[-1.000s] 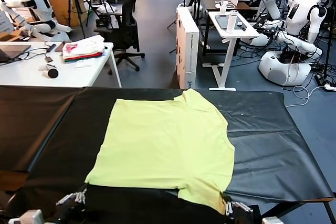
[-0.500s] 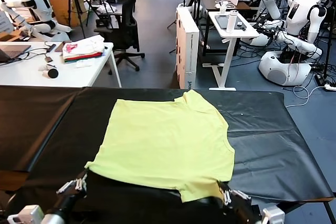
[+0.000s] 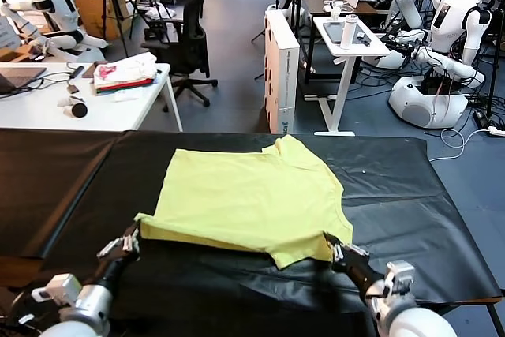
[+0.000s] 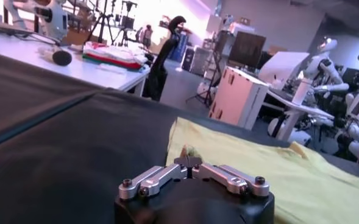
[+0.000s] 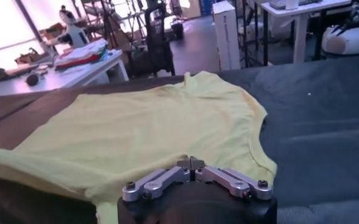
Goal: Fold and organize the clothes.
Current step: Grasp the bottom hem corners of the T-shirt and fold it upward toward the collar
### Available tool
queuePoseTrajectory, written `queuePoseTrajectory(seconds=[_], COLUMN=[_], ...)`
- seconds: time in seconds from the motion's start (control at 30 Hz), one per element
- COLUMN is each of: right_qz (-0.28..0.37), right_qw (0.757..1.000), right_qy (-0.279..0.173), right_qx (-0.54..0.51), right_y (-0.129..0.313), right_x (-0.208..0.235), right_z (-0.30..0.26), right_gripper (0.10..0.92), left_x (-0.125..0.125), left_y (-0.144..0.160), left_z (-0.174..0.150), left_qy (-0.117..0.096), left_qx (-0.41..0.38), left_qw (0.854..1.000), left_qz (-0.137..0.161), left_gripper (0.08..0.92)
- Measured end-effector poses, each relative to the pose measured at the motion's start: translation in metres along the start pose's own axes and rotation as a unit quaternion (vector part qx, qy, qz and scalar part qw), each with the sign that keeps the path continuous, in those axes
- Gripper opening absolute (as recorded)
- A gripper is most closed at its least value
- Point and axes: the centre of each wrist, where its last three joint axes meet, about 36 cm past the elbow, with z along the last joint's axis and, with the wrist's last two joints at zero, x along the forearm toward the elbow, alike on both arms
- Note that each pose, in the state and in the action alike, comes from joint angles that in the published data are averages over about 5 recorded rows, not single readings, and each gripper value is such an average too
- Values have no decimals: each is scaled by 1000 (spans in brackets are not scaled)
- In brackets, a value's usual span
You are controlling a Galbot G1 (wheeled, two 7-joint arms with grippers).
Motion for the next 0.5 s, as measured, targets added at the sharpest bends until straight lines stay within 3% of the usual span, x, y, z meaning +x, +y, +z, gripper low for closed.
queuePoseTrajectory(seconds=[0.5], right_qz=[6], right_qw=[1000], right_qy=[-8], right_qx=[17], right_y=[0], right_x=[-61], right_z=[-5], right_gripper=[138], left_x=[-52], left_y=[3], left_z=[0], left_qy=[-4], left_qx=[-1], left_qw=[1000], left_qz=[5], left_gripper=[147])
